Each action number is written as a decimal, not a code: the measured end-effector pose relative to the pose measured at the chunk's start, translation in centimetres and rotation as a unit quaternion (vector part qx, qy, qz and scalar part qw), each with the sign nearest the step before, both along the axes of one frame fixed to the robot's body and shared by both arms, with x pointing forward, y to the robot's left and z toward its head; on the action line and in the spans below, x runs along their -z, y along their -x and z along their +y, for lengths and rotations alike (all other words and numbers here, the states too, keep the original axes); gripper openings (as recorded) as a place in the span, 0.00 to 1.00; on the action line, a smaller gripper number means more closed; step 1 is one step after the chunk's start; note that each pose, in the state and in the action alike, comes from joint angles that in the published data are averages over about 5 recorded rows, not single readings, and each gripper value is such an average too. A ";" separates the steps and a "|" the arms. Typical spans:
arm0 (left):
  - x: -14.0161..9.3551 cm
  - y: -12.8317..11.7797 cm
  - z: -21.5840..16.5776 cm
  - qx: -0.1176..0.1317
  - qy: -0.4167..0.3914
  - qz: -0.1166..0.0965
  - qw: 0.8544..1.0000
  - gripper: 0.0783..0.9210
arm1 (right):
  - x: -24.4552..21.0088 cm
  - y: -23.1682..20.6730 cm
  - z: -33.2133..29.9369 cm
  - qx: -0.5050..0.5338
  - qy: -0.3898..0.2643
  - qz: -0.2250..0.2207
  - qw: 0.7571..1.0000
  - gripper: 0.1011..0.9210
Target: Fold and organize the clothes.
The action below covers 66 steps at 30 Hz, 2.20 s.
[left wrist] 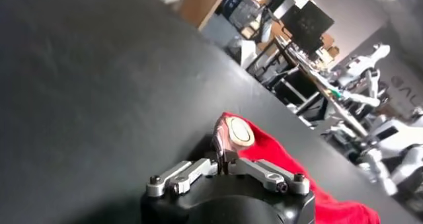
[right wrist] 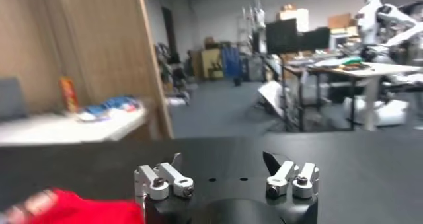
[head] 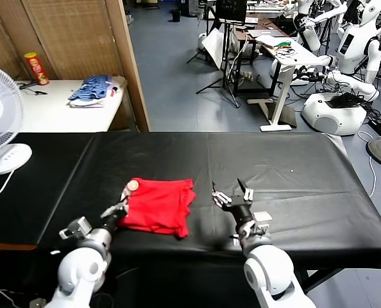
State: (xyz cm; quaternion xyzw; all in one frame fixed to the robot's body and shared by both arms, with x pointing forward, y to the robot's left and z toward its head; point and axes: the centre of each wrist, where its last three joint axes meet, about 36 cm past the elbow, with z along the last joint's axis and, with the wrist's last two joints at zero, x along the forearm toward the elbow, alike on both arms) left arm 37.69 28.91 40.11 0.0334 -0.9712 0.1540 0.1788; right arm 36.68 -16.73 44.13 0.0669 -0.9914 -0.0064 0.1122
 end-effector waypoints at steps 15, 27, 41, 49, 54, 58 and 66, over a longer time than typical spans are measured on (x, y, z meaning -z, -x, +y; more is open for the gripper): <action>-6.7 0.7 11.1 -0.014 -0.433 -0.038 0.901 0.10 | 0.5 1.7 0.4 0.008 0.025 0.035 0.999 0.85; -8.3 2.5 4.6 0.044 -0.376 -0.076 0.922 0.10 | 0.4 2.4 -0.3 0.012 0.028 0.039 0.999 0.85; -3.7 3.5 -7.8 0.144 -0.130 -0.072 0.978 0.37 | 0.2 2.0 -0.8 -0.056 0.004 0.050 0.997 0.85; -4.2 3.8 -8.4 0.153 -0.100 -0.121 0.976 0.79 | 0.9 0.1 1.8 -0.131 -0.088 0.111 0.981 0.85; -5.1 4.2 -7.0 0.136 -0.118 -0.135 0.974 0.85 | 1.7 -2.8 5.1 -0.169 -0.157 0.136 0.963 0.85; -5.3 4.8 -6.1 0.116 -0.132 -0.138 0.975 0.85 | 2.4 -5.6 7.6 -0.168 -0.209 0.173 0.948 0.85; -5.0 6.3 -5.0 0.089 -0.141 -0.127 0.978 0.85 | 3.2 -9.7 11.5 -0.170 -0.314 0.239 0.903 0.84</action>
